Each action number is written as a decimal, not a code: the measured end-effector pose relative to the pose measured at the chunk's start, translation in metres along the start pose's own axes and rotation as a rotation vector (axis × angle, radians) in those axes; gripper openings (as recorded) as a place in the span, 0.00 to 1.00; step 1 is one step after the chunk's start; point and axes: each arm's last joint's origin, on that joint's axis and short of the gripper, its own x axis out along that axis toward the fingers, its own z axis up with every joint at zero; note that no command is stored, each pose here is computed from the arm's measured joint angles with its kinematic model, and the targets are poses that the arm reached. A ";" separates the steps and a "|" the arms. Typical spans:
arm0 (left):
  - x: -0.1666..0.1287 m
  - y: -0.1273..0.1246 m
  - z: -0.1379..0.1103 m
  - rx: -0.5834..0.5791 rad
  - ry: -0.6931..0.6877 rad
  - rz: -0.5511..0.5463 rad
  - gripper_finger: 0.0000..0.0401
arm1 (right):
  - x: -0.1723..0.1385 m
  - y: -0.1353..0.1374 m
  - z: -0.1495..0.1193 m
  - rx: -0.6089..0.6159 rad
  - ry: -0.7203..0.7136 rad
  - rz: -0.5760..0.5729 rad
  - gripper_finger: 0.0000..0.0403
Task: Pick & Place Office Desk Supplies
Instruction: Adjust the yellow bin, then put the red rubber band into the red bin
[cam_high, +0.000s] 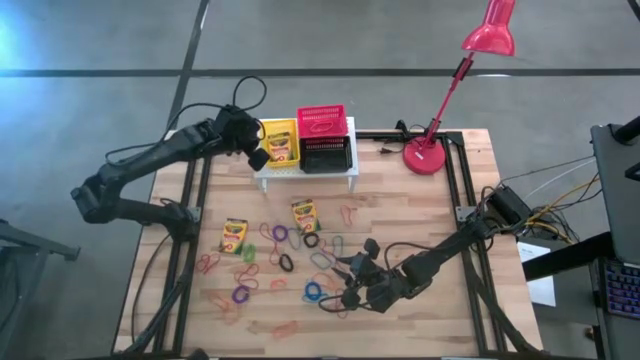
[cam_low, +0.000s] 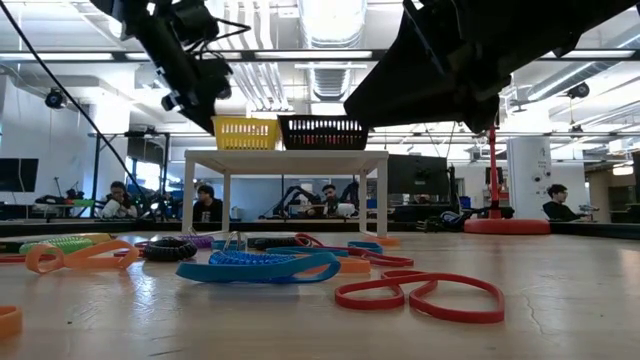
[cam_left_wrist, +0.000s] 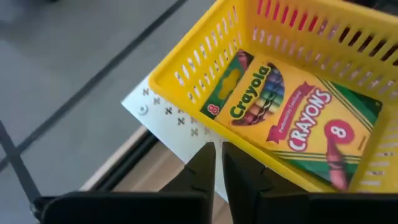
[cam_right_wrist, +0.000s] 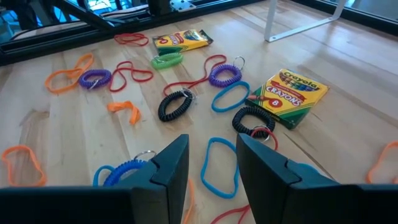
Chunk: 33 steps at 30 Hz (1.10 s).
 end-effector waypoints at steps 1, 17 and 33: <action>0.000 0.000 0.001 0.002 -0.006 0.009 0.08 | 0.000 0.000 0.000 0.000 0.000 0.000 0.32; -0.021 0.005 -0.011 0.045 0.147 0.215 0.08 | 0.003 0.000 -0.006 -0.002 0.007 -0.005 0.32; -0.073 -0.084 -0.094 -0.003 -0.084 -0.219 0.01 | 0.025 0.013 -0.028 0.012 -0.003 0.013 0.32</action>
